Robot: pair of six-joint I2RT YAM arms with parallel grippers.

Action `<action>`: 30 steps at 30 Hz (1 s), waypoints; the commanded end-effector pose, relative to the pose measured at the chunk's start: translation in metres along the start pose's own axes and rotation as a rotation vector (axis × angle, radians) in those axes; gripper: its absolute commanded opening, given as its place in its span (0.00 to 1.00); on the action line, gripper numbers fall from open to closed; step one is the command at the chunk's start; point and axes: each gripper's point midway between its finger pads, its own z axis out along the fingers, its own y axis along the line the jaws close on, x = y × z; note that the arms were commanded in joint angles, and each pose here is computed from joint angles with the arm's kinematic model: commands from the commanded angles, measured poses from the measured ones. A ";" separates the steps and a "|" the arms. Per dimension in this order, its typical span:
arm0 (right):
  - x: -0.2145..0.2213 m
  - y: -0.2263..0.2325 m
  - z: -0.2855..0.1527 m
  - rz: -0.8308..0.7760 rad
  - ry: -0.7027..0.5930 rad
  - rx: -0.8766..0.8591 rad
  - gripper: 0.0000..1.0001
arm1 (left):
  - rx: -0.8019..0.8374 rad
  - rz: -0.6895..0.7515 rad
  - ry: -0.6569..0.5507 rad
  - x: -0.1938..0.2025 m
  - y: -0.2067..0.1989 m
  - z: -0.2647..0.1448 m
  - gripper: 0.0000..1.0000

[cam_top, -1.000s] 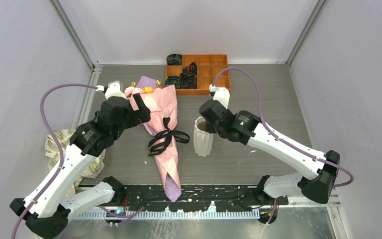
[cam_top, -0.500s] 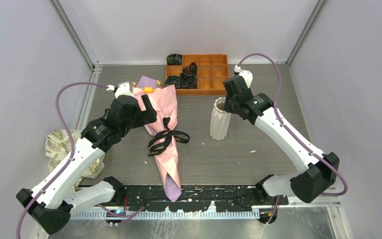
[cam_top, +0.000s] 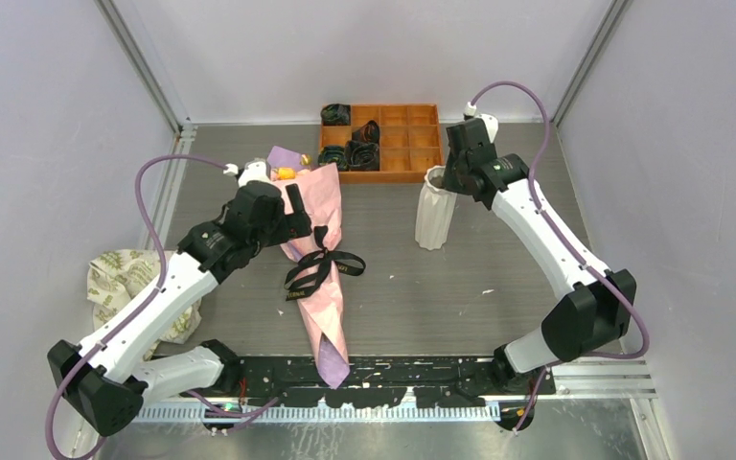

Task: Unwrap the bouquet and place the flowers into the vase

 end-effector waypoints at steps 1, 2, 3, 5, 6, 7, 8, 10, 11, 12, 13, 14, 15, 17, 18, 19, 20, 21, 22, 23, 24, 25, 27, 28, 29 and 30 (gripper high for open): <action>-0.038 0.020 -0.012 0.034 -0.111 -0.086 0.01 | 0.028 -0.023 -0.039 -0.011 -0.010 0.005 0.94; -0.036 0.020 -0.013 0.040 -0.109 -0.092 0.01 | 0.027 -0.022 -0.038 -0.011 -0.010 0.006 0.94; -0.033 0.020 -0.014 0.044 -0.107 -0.099 0.01 | 0.026 -0.021 -0.036 -0.011 -0.010 0.006 0.94; -0.030 0.018 -0.017 0.043 -0.103 -0.103 0.04 | 0.028 -0.022 -0.036 -0.011 -0.011 0.007 0.94; -0.028 0.018 -0.019 0.041 -0.101 -0.108 0.08 | 0.030 -0.023 -0.033 -0.010 -0.011 0.008 0.94; -0.027 0.017 -0.022 0.042 -0.100 -0.113 0.13 | 0.032 -0.023 -0.032 -0.010 -0.012 0.008 0.94; -0.026 0.018 -0.024 0.043 -0.099 -0.123 0.17 | 0.033 -0.024 -0.031 -0.009 -0.013 0.009 0.94; -0.026 0.020 -0.032 0.049 -0.101 -0.150 0.23 | 0.033 -0.025 -0.024 -0.007 -0.013 0.010 0.94; -0.026 0.021 -0.037 0.052 -0.098 -0.167 0.27 | 0.032 -0.026 -0.021 -0.007 -0.013 0.011 0.94; -0.025 0.023 -0.041 0.058 -0.094 -0.181 0.31 | 0.031 -0.026 -0.019 -0.006 -0.013 0.012 0.94; -0.024 0.024 -0.046 0.065 -0.092 -0.197 0.35 | 0.031 -0.026 -0.016 -0.005 -0.013 0.012 0.94; -0.023 0.027 -0.051 0.071 -0.087 -0.223 0.41 | 0.031 -0.027 -0.015 -0.005 -0.013 0.012 0.94; -0.022 0.029 -0.055 0.074 -0.086 -0.241 0.47 | 0.031 -0.027 -0.014 -0.004 -0.013 0.012 0.94; -0.022 0.029 -0.061 0.079 -0.092 -0.254 0.54 | 0.031 -0.027 -0.012 -0.003 -0.013 0.014 0.94; -0.023 0.028 -0.063 0.079 -0.095 -0.254 0.56 | 0.031 -0.027 -0.011 -0.003 -0.013 0.014 0.94; -0.024 0.028 -0.065 0.079 -0.097 -0.253 0.57 | 0.030 -0.027 -0.007 -0.002 -0.013 0.015 0.94; -0.025 0.027 -0.067 0.078 -0.097 -0.255 0.58 | 0.029 -0.027 -0.006 -0.001 -0.012 0.015 0.94; -0.026 0.027 -0.070 0.079 -0.100 -0.260 0.59 | 0.028 -0.026 -0.002 0.000 -0.012 0.016 0.94; -0.028 0.029 -0.075 0.081 -0.105 -0.270 0.59 | 0.023 -0.025 -0.001 0.000 -0.012 0.017 0.93; -0.030 0.029 -0.080 0.082 -0.113 -0.279 0.60 | 0.018 -0.023 -0.006 0.000 -0.010 0.016 0.93; -0.034 0.029 -0.089 0.086 -0.131 -0.288 0.61 | 0.008 -0.023 -0.009 0.000 -0.008 0.016 0.94; -0.037 0.028 -0.096 0.085 -0.146 -0.290 0.61 | -0.003 -0.020 -0.013 0.000 -0.005 0.017 0.94; -0.044 0.028 -0.118 0.076 -0.184 -0.300 0.61 | -0.015 -0.019 -0.018 0.001 -0.002 0.017 0.94; -0.046 0.030 -0.129 0.066 -0.206 -0.311 0.61 | -0.018 -0.019 -0.019 0.001 -0.001 0.017 0.94; -0.047 0.034 -0.142 0.052 -0.225 -0.328 0.61 | -0.027 -0.018 -0.020 0.003 0.001 0.018 0.94; -0.046 0.038 -0.155 0.032 -0.240 -0.344 0.61 | -0.037 -0.020 -0.022 0.004 0.004 0.019 0.94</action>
